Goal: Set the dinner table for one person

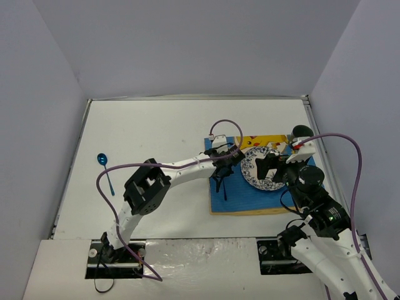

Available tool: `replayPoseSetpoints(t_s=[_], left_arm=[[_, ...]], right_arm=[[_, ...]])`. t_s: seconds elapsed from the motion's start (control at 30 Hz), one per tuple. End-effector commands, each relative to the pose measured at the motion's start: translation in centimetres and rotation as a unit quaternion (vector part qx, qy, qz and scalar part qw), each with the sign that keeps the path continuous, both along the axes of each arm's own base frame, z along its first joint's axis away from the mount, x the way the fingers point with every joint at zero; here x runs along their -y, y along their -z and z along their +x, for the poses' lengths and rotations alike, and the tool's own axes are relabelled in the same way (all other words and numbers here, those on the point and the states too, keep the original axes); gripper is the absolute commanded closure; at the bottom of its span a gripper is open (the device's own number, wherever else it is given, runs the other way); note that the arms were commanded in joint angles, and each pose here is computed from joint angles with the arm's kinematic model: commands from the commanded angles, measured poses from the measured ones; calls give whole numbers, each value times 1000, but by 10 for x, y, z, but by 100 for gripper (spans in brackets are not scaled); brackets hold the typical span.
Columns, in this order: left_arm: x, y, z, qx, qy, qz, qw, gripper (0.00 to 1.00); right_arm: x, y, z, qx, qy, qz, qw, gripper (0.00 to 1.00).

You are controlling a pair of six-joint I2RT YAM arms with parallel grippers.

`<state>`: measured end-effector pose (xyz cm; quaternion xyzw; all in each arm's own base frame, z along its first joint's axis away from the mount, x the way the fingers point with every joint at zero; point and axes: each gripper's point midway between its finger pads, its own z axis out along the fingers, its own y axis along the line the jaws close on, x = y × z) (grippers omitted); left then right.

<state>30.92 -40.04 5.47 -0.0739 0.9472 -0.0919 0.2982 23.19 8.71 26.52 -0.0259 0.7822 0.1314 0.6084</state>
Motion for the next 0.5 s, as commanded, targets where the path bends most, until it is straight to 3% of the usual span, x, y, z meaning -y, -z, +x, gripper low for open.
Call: replayPoseSetpoints(t_s=[0.0,0.47], left_arm=[[16,-41,21,51,-6,-35,998,100],[16,-8,18,21,5,-7,1000,100]], right_arm=[[-2,-12,6,22,4,12,1000,0],[-4,-5,5,15,-2,10,1000,0]])
